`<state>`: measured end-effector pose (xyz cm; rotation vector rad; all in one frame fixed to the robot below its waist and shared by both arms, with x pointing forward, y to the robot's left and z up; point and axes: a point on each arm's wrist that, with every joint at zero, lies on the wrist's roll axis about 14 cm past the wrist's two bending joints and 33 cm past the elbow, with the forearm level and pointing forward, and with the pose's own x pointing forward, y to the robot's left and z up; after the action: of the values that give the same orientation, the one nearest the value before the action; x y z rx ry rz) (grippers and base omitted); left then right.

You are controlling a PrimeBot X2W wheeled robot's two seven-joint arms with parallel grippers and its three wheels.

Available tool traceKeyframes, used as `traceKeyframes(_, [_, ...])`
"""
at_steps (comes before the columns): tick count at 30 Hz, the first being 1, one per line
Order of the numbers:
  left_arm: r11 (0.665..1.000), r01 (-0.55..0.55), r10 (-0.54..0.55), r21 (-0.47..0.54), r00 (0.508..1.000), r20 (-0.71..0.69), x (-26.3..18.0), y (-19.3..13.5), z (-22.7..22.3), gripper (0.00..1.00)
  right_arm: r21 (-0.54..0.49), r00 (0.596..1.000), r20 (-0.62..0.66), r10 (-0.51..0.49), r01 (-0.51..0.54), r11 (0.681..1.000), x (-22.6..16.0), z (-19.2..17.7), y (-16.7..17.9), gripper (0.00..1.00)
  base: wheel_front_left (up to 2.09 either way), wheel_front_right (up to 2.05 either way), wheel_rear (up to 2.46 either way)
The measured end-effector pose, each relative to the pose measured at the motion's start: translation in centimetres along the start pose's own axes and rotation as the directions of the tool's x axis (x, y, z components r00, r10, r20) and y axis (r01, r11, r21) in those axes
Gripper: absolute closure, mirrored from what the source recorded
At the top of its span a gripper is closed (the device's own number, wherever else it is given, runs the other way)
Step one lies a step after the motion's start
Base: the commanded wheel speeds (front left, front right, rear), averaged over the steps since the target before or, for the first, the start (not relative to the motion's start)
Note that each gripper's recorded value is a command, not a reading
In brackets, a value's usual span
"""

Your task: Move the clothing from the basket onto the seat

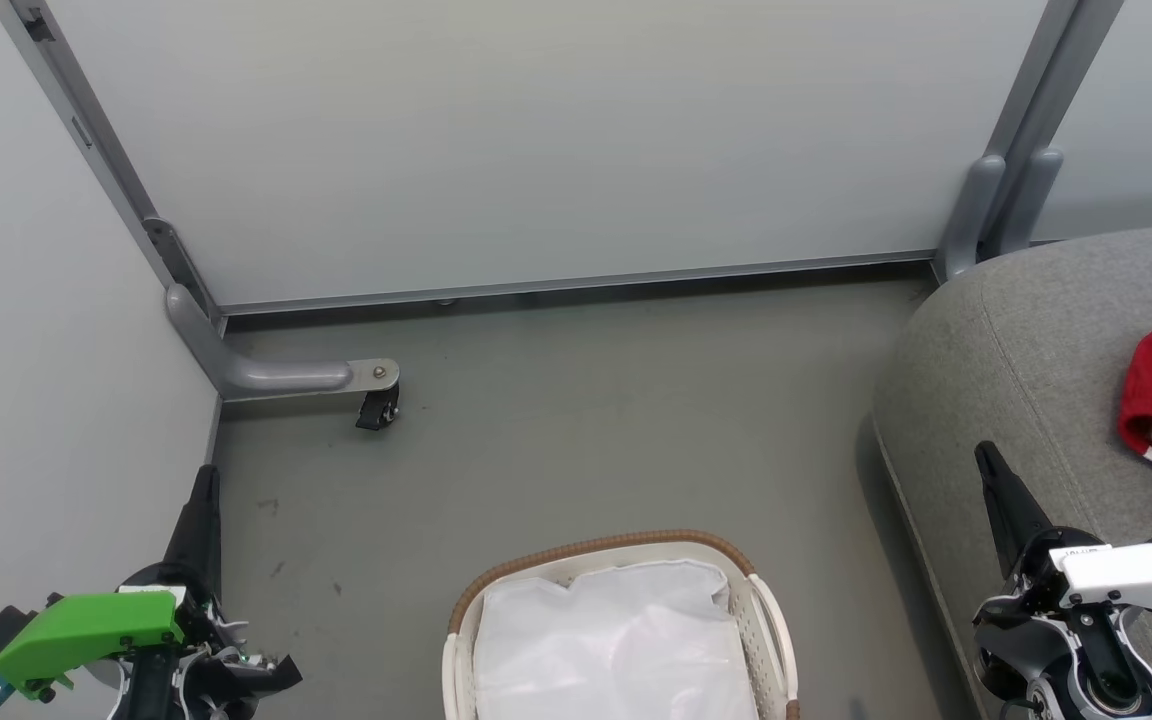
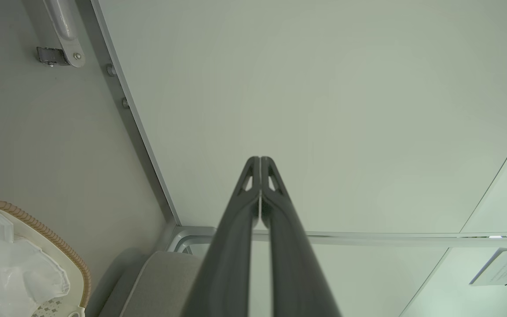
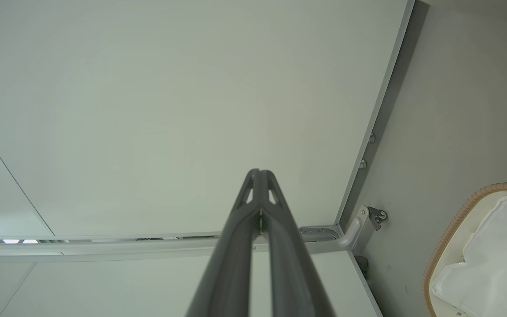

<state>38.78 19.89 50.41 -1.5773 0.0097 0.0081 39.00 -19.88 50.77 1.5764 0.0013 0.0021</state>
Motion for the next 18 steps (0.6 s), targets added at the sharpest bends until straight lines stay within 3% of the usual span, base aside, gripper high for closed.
traceKeyframes(18, [1.0,0.0,0.0,0.0,1.0,0.0,0.0,0.0,0.0,1.0,0.0,1.0,0.0,0.0,0.0,1.0,0.0,0.0,0.0,1.0,0.0,0.0,0.0])
